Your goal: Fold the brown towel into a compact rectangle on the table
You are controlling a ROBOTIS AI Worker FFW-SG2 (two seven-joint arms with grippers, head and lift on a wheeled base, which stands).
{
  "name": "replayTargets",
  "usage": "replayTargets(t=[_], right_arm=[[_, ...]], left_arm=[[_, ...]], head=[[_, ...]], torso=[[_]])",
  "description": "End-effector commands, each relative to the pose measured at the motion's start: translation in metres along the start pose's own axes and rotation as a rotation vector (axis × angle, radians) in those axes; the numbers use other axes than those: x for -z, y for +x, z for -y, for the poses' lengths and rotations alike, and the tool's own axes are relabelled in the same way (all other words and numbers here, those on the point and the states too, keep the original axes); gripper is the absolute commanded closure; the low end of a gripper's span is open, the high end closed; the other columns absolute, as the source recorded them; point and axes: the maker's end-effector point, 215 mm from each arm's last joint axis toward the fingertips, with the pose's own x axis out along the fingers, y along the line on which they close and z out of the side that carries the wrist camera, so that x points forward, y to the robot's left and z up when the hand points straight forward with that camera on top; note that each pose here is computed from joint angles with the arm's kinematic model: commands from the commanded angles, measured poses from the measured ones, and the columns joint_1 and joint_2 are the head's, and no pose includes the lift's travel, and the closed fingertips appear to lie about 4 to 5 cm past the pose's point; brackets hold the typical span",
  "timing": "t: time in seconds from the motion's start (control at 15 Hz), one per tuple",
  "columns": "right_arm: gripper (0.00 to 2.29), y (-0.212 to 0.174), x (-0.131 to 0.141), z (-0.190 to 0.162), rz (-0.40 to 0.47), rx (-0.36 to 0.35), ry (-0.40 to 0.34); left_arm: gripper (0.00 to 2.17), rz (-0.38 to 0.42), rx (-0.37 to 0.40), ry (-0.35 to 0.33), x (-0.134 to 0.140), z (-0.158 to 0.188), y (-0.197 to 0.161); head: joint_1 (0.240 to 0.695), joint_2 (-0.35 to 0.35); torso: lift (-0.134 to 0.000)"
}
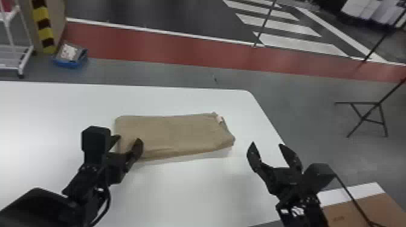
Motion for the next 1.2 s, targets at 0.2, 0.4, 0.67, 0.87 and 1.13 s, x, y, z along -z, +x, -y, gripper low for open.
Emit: replayTargets(t=[0.2, 0.4, 0.67, 0.87, 1.13], right_arm=[[0.07, -0.002, -0.003, 0.001, 0.014, 0.002, 0.008], [0.07, -0.002, -0.002, -0.001, 0.013, 0.003, 0.012], [0.08, -0.002, -0.002, -0.007, 0.015, -0.007, 0.016], [0.08, 0.001, -0.004, -0.014, 0.018, -0.018, 0.018], [0.08, 0.009, -0.006, -0.033, 0.019, -0.043, 0.021]], left_arm=[[0.84, -0.039, -0.014, 0.018, 0.012, -0.007, -0.002], [1.26, -0.042, -0.043, 0.016, 0.011, -0.017, -0.005], [1.26, -0.022, -0.073, 0.016, -0.003, -0.041, -0.014], [1.26, -0.011, -0.109, 0.022, -0.007, -0.068, -0.027], [1.26, -0.002, -0.182, 0.019, -0.009, -0.121, -0.058]], head=[[0.695, -0.350], [0.695, -0.350], [0.695, -0.350], [0.695, -0.350], [0.695, -0.291]], torso=[[-0.123], [-0.123], [-0.123], [-0.123], [-0.123]])
